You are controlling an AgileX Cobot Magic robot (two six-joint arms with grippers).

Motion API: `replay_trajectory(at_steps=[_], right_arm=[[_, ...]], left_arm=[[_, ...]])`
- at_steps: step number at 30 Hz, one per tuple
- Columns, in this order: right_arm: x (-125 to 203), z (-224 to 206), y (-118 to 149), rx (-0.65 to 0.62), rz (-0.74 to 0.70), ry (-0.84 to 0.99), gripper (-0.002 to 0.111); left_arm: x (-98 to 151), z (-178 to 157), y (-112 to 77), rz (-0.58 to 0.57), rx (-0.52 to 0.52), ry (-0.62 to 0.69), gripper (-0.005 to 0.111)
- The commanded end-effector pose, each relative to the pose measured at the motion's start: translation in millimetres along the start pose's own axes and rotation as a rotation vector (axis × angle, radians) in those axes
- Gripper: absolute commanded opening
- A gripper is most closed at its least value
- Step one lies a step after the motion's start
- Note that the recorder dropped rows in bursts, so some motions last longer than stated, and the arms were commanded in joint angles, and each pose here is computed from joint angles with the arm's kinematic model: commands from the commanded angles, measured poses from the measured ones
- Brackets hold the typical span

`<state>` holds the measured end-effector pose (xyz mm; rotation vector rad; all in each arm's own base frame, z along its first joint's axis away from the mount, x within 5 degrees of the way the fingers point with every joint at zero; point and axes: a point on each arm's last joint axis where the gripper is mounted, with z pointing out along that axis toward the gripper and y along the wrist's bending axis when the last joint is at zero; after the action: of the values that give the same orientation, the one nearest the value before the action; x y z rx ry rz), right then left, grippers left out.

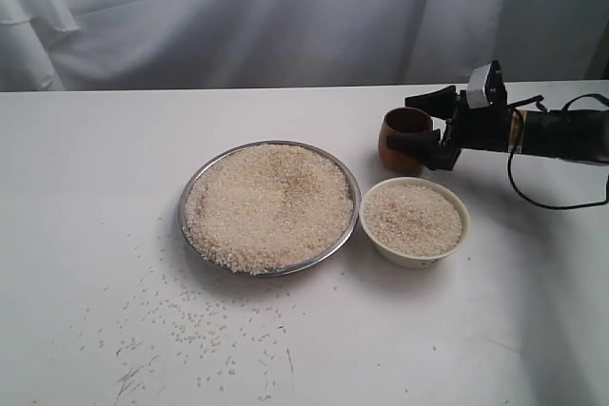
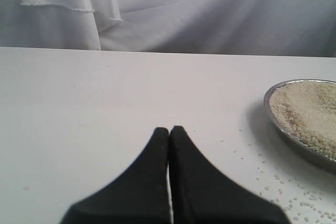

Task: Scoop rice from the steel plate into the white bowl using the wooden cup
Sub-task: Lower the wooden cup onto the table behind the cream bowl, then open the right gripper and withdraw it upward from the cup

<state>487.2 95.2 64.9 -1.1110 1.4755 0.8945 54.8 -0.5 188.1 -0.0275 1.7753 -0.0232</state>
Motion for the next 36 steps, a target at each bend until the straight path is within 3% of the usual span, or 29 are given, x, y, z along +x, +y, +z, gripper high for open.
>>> replay_trajectory(at_steps=[1,11,20,26,30,36], right_arm=[[-35,-7,-4,-0.005,-0.087,-0.017,0.089],[-103,-23,3,-0.043,-0.191,0.033,0.086],[-206,-52,26,-0.023,-0.168,0.06,0.04],[-260,-69,47,0.008,-0.126,0.025,0.02],[-281,-80,66,0.017,-0.127,0.013,0.012],[-278,-101,100,0.03,-0.035,0.032,0.0]], left_arm=[[1,0,-0.1,-0.004,0.002,-0.007,0.0],[1,0,-0.1,-0.004,0.002,-0.007,0.0],[1,0,-0.1,-0.004,0.002,-0.007,0.0],[1,0,-0.1,-0.004,0.002,-0.007,0.0],[1,0,-0.1,-0.004,0.002,-0.007,0.0],[1,0,-0.1,-0.004,0.002,-0.007,0.0]])
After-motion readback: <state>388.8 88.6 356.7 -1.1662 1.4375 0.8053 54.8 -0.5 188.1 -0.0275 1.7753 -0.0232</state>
